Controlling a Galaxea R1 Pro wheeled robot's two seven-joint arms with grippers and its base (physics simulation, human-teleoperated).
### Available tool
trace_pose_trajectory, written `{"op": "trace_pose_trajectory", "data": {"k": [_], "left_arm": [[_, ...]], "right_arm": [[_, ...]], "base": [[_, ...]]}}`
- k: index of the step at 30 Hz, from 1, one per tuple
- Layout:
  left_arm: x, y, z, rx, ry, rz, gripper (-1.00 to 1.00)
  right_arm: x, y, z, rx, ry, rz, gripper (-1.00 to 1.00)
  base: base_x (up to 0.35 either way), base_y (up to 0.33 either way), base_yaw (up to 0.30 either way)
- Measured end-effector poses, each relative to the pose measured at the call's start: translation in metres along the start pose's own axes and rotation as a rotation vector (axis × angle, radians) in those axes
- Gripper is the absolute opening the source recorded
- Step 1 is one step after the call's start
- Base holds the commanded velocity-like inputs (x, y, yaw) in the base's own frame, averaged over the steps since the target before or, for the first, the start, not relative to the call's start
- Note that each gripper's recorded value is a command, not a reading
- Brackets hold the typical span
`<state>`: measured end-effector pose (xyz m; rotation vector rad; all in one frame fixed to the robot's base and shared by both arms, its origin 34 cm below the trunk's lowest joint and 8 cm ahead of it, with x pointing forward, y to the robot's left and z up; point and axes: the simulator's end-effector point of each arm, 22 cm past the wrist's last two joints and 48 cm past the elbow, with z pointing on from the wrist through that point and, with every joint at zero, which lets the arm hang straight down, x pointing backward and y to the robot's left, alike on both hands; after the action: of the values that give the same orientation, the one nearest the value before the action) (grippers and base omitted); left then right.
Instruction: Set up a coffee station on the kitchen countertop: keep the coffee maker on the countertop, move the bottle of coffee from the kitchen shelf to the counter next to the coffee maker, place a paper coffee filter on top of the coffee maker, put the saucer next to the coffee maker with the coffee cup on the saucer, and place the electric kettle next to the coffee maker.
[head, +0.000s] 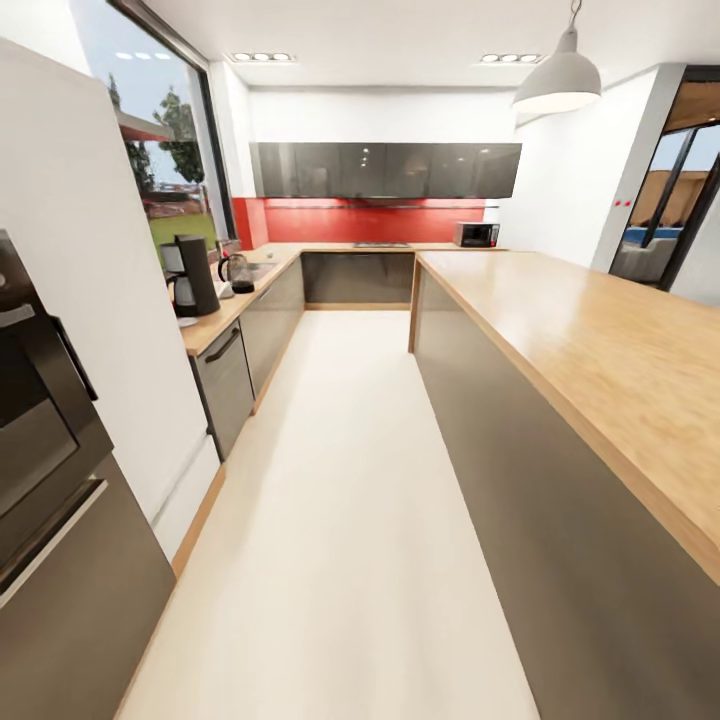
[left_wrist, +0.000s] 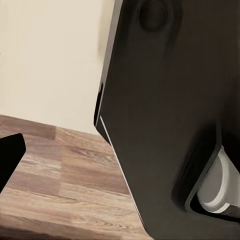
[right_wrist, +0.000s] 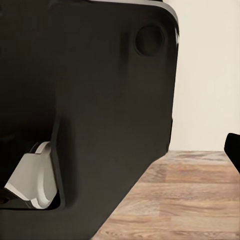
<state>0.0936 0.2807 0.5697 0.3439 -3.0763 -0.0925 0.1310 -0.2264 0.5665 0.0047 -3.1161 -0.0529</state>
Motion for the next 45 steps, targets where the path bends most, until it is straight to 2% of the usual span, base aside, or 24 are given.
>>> {"op": "trace_pose_trajectory", "data": {"k": [11, 18, 24, 29, 34, 37, 40, 45], "left_arm": [[0.0, 0.008, -0.011, -0.008, -0.006, 0.003, 1.0], [-0.004, 0.006, -0.018, -0.004, -0.037, 0.012, 1.0], [-0.003, 0.015, -0.023, -0.017, -0.042, -0.002, 1.0], [-0.003, 0.01, -0.028, -0.01, -0.046, -0.004, 1.0], [-0.03, 0.013, -0.031, -0.012, -0.096, 0.0, 1.0], [-0.05, 0.027, -0.034, -0.028, -0.132, 0.002, 1.0], [-0.094, 0.037, -0.04, -0.037, -0.205, 0.003, 1.0], [-0.175, 0.029, -0.055, -0.021, -0.333, 0.001, 1.0]], "right_arm": [[0.003, -0.001, -0.011, 0.004, -0.001, 0.002, 1.0], [-0.001, 0.003, -0.018, -0.004, -0.02, 0.003, 1.0], [-0.002, 0.002, -0.024, -0.003, -0.036, 0.009, 1.0], [-0.001, 0.002, -0.028, -0.002, -0.038, 0.009, 1.0], [0.0, 0.003, -0.032, -0.002, -0.039, 0.006, 1.0], [-0.001, 0.001, -0.035, 0.001, -0.044, 0.007, 1.0], [-0.021, -0.003, -0.038, 0.008, -0.089, 0.008, 1.0], [-0.069, -0.013, -0.048, 0.023, -0.196, 0.005, 1.0]], "base": [[0.0, 0.0, 0.0], [0.0, 0.0, 0.0], [0.0, 0.0, 0.0], [0.0, 0.0, 0.0], [0.0, 0.0, 0.0], [0.0, 0.0, 0.0], [0.0, 0.0, 0.0], [0.0, 0.0, 0.0]]}}
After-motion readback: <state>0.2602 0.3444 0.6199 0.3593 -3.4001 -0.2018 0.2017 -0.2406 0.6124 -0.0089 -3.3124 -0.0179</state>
